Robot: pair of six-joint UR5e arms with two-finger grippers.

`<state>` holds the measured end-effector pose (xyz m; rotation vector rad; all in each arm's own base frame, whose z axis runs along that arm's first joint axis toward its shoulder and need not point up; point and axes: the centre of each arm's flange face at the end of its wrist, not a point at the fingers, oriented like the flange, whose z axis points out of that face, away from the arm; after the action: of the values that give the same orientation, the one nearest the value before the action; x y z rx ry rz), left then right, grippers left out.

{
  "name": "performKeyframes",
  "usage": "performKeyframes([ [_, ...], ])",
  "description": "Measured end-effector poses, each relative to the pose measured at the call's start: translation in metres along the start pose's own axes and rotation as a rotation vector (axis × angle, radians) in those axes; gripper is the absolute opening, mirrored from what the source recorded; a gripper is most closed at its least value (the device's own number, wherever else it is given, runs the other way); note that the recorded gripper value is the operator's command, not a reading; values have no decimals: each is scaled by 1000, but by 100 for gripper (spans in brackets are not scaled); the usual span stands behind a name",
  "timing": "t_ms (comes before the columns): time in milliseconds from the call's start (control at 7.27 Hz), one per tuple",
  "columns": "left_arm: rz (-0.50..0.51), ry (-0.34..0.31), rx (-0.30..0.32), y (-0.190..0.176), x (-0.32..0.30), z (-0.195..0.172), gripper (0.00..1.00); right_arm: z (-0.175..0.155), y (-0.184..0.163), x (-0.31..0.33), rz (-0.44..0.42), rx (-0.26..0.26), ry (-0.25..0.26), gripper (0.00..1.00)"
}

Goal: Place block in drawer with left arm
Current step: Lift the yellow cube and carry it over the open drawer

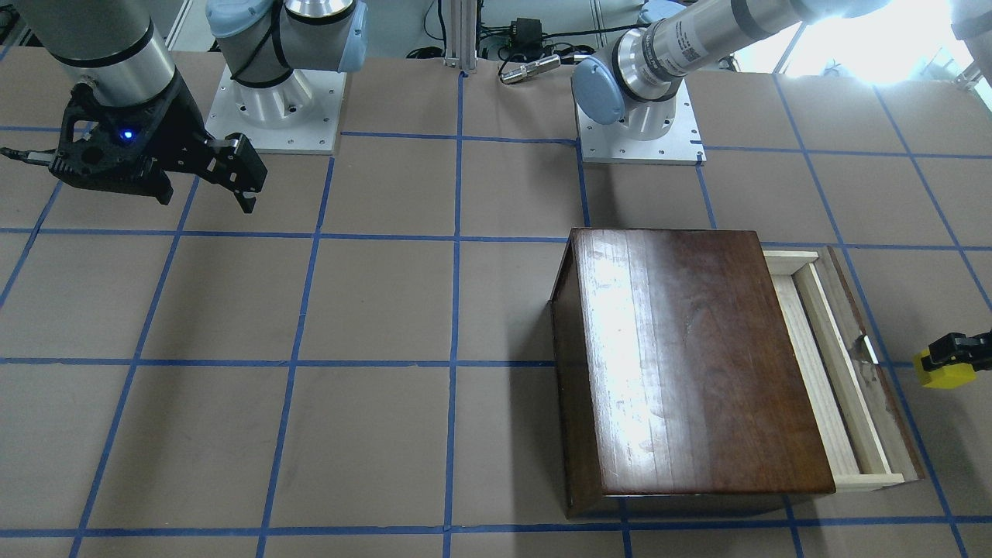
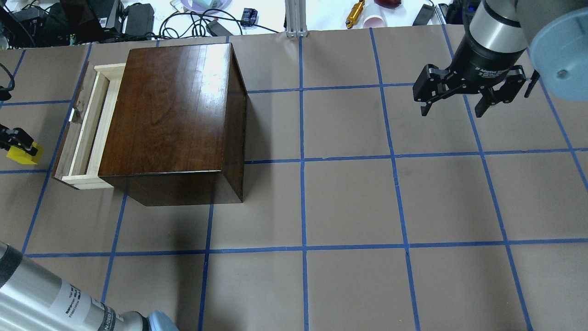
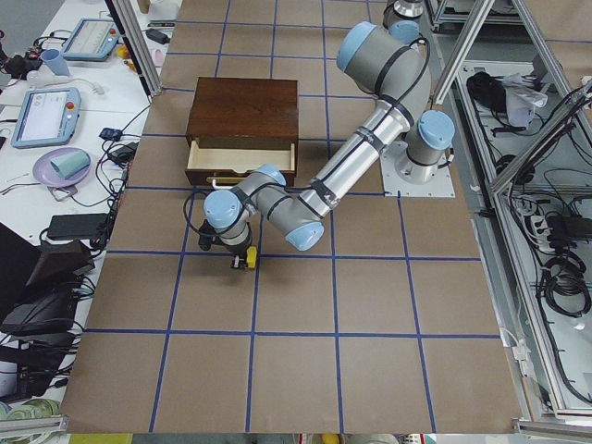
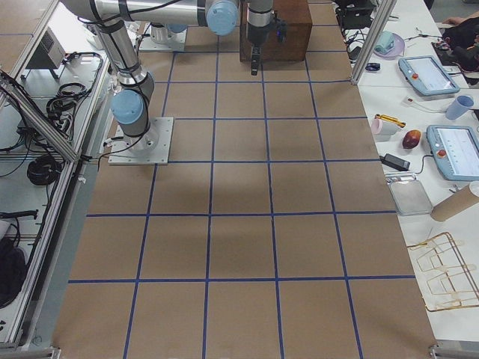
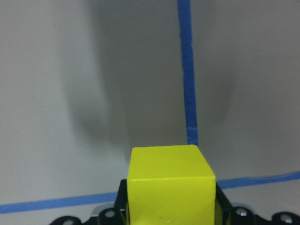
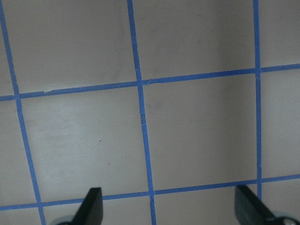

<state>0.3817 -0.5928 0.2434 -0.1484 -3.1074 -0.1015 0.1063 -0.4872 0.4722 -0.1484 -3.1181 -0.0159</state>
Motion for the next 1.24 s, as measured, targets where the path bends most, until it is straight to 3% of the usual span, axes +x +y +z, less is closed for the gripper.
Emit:
performKeyframes([
  [550, -1, -19, -17, 29, 35, -94, 37, 0, 0, 0, 0, 0, 0, 100],
  [1238, 9, -27, -17, 21, 105, -143, 31, 0, 0, 0, 0, 0, 0, 100],
])
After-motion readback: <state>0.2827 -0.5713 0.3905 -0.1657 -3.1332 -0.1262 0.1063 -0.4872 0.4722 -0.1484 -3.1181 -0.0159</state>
